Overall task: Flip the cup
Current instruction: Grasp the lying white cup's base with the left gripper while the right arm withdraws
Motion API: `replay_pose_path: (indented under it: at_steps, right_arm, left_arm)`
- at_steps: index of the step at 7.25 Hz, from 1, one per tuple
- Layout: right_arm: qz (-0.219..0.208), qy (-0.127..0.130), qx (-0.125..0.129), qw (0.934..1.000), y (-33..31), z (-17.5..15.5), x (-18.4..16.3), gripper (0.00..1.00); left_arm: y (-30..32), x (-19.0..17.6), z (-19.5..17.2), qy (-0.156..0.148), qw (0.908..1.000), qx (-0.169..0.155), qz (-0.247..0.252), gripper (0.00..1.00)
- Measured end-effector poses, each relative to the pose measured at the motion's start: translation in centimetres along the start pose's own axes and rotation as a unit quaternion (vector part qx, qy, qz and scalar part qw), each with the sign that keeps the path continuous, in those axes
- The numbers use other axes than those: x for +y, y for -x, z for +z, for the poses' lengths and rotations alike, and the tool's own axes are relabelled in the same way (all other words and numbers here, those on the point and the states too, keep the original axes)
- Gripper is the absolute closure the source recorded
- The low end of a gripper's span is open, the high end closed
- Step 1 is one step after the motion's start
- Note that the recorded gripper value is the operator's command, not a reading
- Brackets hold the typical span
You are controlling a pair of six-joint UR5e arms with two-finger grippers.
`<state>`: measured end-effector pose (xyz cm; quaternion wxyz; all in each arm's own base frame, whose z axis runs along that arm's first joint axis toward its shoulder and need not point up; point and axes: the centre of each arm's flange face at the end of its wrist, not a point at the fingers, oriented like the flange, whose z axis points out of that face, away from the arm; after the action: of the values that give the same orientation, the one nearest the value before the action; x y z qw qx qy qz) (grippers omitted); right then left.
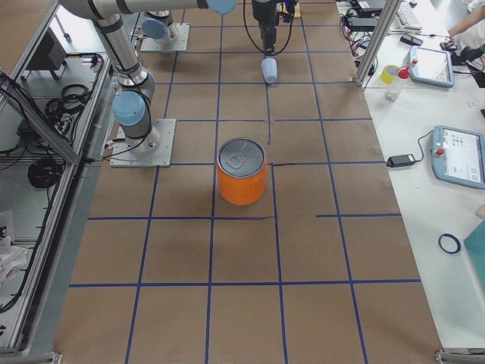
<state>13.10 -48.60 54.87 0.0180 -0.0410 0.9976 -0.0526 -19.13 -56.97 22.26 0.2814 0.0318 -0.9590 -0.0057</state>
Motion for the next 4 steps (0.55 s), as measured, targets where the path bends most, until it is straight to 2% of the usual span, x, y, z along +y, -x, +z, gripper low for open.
replay_pose_path:
  at_steps: [1, 2, 3, 4]
  right_arm:
    - [0.004, 0.010, -0.006, 0.9999, 0.5, -0.2, 0.2, 0.00]
    - [-0.005, 0.021, -0.002, 0.9998, 1.1, 0.5, 0.5, 0.00]
    - [-0.014, 0.029, 0.003, 0.9995, 1.4, 1.4, 0.6, 0.00]
    - [-0.021, 0.033, 0.005, 0.9992, 1.6, 1.9, 0.5, 0.00]
  left_arm:
    - [0.2, -0.2, 1.3, 0.004, 0.9999, 0.011, -0.003, 0.09]
    - [0.4, -0.5, 2.4, 0.010, 0.9996, 0.026, -0.012, 0.66]
    - [0.6, -0.6, 3.0, 0.014, 0.9991, 0.034, -0.024, 1.00]
    - [0.7, -0.6, 3.3, 0.016, 0.9985, 0.038, -0.037, 1.00]
